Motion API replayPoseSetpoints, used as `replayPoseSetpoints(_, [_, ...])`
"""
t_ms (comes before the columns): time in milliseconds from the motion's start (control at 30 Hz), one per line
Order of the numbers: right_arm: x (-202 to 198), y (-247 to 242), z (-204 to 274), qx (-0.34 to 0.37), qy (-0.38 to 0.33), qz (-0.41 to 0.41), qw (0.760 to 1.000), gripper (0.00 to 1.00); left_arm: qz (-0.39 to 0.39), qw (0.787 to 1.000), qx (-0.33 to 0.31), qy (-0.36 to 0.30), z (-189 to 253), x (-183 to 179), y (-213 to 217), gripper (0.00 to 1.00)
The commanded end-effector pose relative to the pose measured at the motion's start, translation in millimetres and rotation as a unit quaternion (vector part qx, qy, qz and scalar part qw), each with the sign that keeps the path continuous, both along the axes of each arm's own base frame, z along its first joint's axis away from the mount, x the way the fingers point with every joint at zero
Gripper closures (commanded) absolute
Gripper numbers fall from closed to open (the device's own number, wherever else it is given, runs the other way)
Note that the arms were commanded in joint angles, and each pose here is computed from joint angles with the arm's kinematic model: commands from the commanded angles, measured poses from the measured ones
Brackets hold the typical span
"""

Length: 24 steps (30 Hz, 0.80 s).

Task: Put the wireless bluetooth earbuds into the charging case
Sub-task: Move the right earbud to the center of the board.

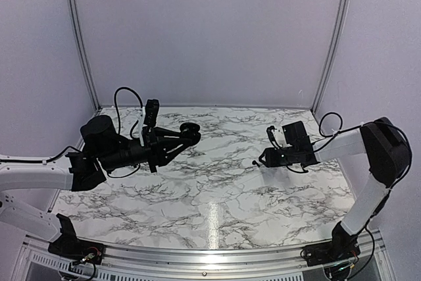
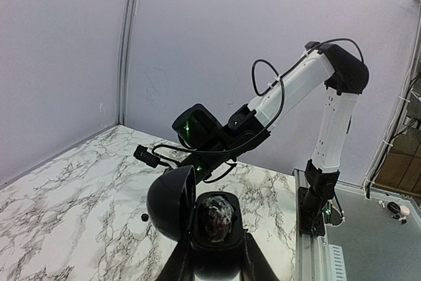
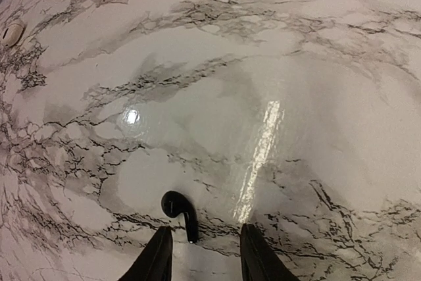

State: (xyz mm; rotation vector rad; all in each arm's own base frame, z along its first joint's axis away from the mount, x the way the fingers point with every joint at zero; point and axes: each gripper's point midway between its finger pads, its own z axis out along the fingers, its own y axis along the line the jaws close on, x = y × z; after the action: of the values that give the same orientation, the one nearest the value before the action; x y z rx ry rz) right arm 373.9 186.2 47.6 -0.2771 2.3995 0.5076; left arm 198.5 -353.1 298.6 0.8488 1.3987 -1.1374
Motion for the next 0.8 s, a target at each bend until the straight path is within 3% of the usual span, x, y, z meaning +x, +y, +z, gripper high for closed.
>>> replayPoseSetpoints(0, [8,15,-1,0.014,0.006,0.032,0.999,0.64,0.003,1.000,-0.006,-0.011,7,1,3,1.00])
replayPoseSetpoints(333, [1,36,-23,0.032,0.040,0.069,0.996,0.71,0.004,1.000,-0.004,-0.012,6,1,3,1.00])
replayPoseSetpoints(767, [-57,95,-42,0.035,0.070,0.136,0.988,0.80,0.007,1.000,-0.002,-0.012,3,0,5,1.00])
